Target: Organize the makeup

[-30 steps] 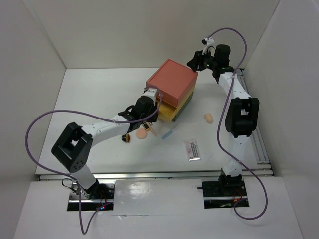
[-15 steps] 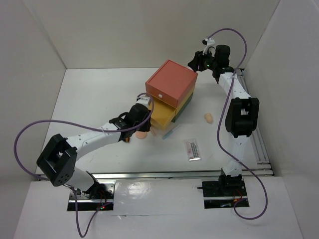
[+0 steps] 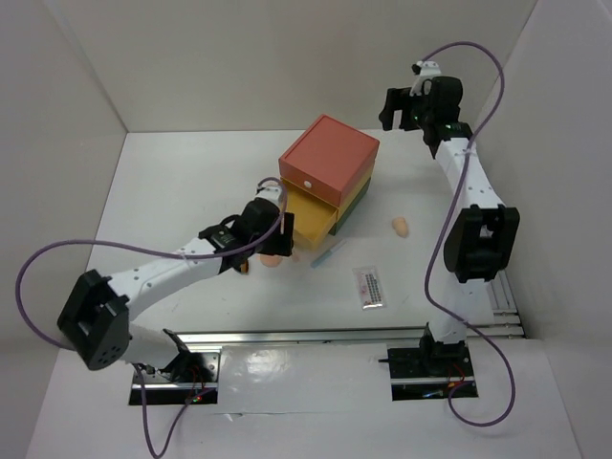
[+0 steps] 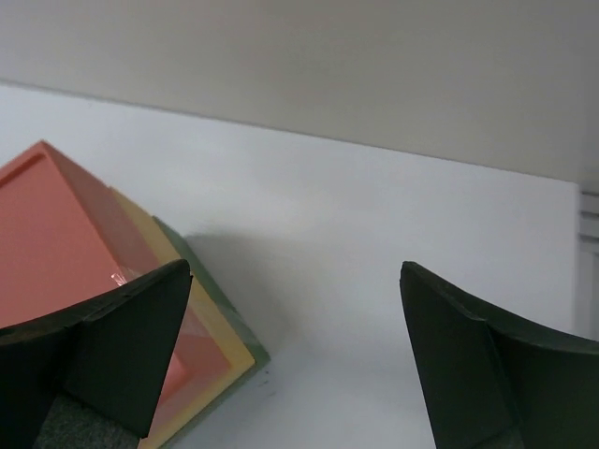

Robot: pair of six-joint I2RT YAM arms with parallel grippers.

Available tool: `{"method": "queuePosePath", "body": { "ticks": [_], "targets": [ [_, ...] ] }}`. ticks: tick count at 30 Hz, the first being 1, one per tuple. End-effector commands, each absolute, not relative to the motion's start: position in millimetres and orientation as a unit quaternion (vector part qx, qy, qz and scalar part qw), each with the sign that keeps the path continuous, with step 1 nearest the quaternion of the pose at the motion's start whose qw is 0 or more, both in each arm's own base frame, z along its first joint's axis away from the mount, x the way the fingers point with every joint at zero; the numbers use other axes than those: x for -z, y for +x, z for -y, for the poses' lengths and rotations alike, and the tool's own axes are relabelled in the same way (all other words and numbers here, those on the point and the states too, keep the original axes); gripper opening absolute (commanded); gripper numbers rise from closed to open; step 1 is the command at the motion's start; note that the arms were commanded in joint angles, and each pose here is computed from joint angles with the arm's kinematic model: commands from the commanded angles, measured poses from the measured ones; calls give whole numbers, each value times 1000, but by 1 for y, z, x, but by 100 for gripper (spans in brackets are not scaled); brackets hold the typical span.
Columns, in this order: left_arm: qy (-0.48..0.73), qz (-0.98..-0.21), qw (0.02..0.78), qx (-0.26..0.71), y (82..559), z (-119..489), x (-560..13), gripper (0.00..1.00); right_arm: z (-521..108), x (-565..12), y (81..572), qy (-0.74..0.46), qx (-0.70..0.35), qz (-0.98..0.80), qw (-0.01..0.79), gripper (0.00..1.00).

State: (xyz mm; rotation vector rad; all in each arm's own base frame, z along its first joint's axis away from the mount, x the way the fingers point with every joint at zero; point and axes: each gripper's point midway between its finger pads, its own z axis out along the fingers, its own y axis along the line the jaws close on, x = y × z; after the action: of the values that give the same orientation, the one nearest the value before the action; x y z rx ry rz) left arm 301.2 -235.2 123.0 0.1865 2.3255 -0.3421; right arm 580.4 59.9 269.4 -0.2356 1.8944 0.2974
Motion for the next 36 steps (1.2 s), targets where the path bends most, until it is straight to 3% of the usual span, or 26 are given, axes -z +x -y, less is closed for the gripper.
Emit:
{"method": "queuePosePath", "body": {
  "ticks": [1, 5, 6, 8, 9, 10, 17, 21, 27, 36],
  "targets": [
    [35, -917, 373, 138, 277, 215, -143, 82, -13, -334, 544, 2, -44, -797, 602, 100],
    [-1, -926, 350, 140, 242, 189, -154, 84, 0, -337, 471, 78, -36, -811, 579, 100],
    [-10, -921, 359, 152, 232, 181, -163, 88, 1, -298, 449, 93, -32, -839, 535, 100],
    [-55, -925, 348, 142, 214, 162, -161, 98, -2, -277, 418, 137, -44, -849, 508, 100],
    [-72, -928, 341, 133, 206, 152, -154, 100, -13, -283, 398, 138, -61, -843, 516, 100],
    [-91, -924, 346, 136, 199, 143, -158, 100, -27, -247, 379, 142, -77, -866, 473, 100],
    [-159, -931, 308, 113, 174, 118, -141, 100, -73, -170, 272, 89, -80, -929, 350, 100],
    [-169, -923, 321, 126, 175, 117, -150, 100, -124, -134, 227, 17, -159, -943, 293, 100],
    [-180, -912, 343, 134, 183, 116, -160, 100, -150, -88, 195, -29, -118, -962, 243, 100],
    [-174, -921, 324, 126, 184, 122, -151, 100, -132, -35, 203, -17, 7, -972, 234, 100]
  ]
}}
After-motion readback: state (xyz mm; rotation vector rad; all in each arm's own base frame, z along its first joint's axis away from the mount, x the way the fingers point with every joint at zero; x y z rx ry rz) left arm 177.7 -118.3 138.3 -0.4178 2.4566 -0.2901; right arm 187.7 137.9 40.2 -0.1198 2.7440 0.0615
